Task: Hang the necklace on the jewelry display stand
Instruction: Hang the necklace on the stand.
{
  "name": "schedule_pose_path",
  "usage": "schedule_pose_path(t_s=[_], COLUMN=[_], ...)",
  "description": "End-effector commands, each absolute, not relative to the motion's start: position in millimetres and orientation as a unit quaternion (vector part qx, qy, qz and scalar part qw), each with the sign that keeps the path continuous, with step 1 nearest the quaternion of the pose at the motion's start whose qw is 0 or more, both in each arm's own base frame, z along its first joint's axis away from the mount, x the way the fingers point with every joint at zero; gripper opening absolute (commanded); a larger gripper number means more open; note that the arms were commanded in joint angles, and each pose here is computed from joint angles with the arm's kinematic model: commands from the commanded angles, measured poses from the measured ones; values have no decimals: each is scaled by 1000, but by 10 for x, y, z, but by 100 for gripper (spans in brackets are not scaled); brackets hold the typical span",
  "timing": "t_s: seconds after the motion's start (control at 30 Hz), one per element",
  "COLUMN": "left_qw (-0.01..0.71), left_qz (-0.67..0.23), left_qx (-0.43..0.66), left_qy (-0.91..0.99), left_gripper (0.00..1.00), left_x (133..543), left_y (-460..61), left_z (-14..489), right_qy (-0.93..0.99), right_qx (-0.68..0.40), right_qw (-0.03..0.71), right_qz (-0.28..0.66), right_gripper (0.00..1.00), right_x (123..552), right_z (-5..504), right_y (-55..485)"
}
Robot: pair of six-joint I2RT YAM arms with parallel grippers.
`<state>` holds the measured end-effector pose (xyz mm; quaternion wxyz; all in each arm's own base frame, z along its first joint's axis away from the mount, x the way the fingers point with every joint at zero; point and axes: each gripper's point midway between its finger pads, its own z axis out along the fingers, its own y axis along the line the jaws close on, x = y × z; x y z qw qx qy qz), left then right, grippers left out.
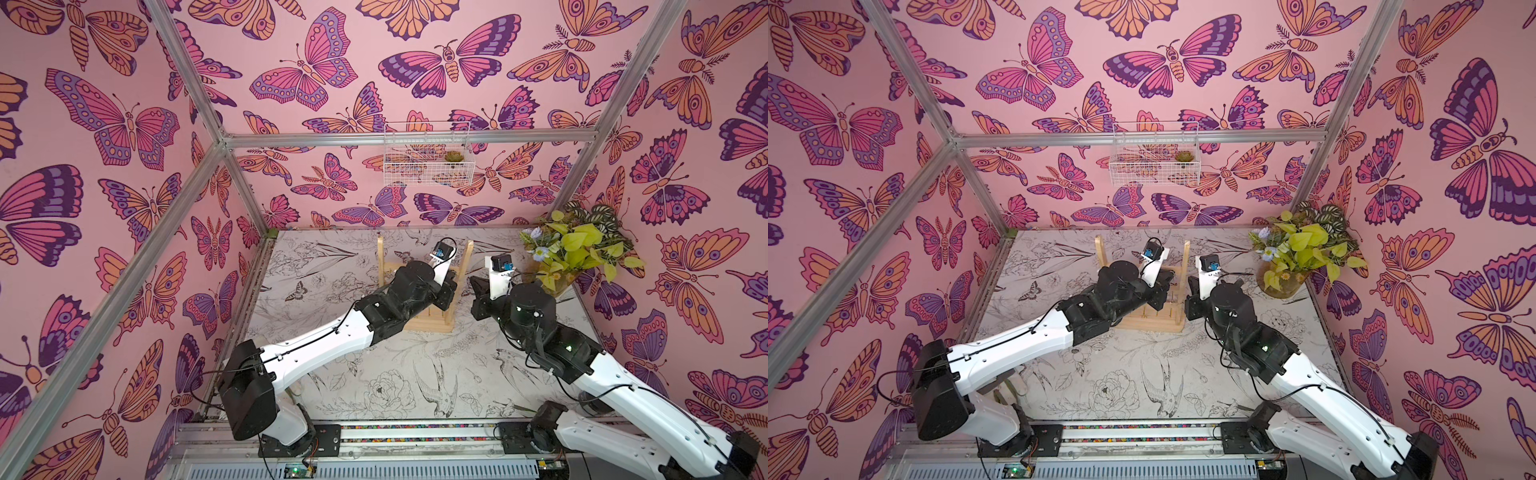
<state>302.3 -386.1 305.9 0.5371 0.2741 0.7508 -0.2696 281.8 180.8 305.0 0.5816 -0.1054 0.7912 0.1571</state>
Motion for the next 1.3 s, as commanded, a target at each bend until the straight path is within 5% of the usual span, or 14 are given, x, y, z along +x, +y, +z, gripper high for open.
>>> schedule_pose_path(t_s=[0.0, 1.07, 1.27], left_qw=[541, 526, 515], left_qz=[-255, -214, -223], left_qx=[271, 271, 268], left_qy=[754, 777, 783], left_gripper=[0, 0, 17], left_x=[3058, 3212, 3163], left_y=[-3787, -3818, -3801], left_z=[3075, 2874, 2822], right_qy=[791, 810, 817], right_qx=[-104, -88, -87], right_qw=[578, 554, 545], right_qz=[172, 168, 167], right_gripper=[0, 0, 0], right_x=[2828, 2963, 2940], right_z=[3025, 2740, 2644], right_y=[1852, 1843, 1826])
